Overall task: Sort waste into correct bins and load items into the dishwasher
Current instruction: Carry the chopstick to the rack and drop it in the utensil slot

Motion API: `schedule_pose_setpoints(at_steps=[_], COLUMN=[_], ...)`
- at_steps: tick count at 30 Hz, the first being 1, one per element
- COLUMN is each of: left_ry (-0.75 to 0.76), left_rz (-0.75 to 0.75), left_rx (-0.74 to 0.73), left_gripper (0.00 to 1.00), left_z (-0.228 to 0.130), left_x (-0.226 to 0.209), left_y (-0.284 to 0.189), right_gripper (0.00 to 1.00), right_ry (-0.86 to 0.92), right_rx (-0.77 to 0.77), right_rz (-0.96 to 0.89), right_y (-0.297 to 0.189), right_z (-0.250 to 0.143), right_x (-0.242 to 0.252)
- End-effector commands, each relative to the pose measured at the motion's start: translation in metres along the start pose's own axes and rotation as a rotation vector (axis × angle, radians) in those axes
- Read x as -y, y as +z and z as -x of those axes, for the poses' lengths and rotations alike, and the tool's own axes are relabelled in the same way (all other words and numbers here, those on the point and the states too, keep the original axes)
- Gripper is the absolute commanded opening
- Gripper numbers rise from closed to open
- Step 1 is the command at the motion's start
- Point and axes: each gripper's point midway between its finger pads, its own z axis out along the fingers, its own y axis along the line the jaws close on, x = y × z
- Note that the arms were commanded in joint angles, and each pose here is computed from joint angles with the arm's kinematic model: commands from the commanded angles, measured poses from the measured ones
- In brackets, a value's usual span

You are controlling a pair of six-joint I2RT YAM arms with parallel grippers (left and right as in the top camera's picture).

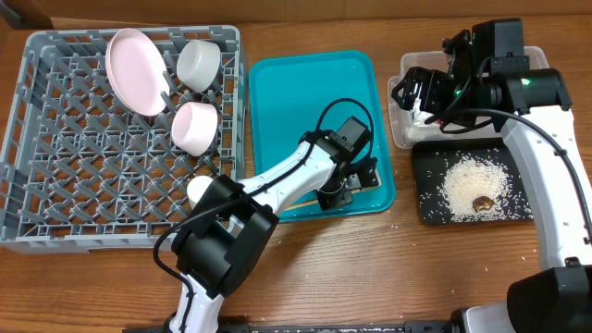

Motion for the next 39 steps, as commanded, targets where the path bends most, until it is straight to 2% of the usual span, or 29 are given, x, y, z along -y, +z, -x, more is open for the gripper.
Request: schedule_pose_setpoints(at_steps=[1,2,4,8,13,17,20,23,25,32,34,39], left_ry=[-0.024,-0.046,-0.158,-0.328,-0.773,-1.001,-1.048,-1.107,-1.147,-1.28,-1.291,-1.232], left_rz=[0.035,0.077,0.254,0.399,0.472,0.513,0.578,0.722,0.778,0.818,0.764,0.573], left_rx=[-0.083,-0.094,-0.123,-0.095,0.115,0.304,0.43,0.514,0.548,0.485,0.452,0.418], left_gripper=[0.04,0.04,0.04,0.04,0.04,0.04,0.04,0.04,0.04,0.04,0.04,0.04], left_z=[-0.021,-0.022,-0.027,-0.022,-0.004,0.007,0.011,-0.006,-0.02,-0.083,-0.102,-0.11], left_x=[-0.001,-0.008,-0.041,-0.075,-0.124,-0.155,-0.172,-0.197,-0.214,-0.263,-0.277,-0.284], left_y=[0.019,0.018,0.012,-0.011,-0.084,-0.154,-0.211,-0.26,-0.274,-0.257,-0.238,-0.198], right_gripper=[1.0,1.0,1.0,1.0,1.0,1.0,1.0,1.0,1.0,1.0,1.0,1.0], right_ry=[-0.01,-0.01,-0.01,-0.01,-0.01,-0.01,-0.01,-0.01,-0.01,-0.01,-0.01,-0.01], right_rx=[0.018,0.018,0.018,0.018,0.018,0.018,0.018,0.018,0.018,0.018,0.019,0.018], right_rz=[0.004,0.004,0.004,0.004,0.004,0.004,0.004,0.004,0.004,0.004,0.004,0.004], right_y=[-0.004,-0.004,-0.004,-0.004,-0.004,-0.004,-0.004,-0.004,-0.004,-0.004,-0.004,-0.004], right_z=[0.004,0.004,0.004,0.004,0.004,0.004,0.004,0.004,0.004,0.004,0.004,0.004], right_x=[-0.003,-0.003,-0.003,-0.003,-0.003,-0.003,-0.003,-0.003,-0.003,-0.003,-0.003,-0.003])
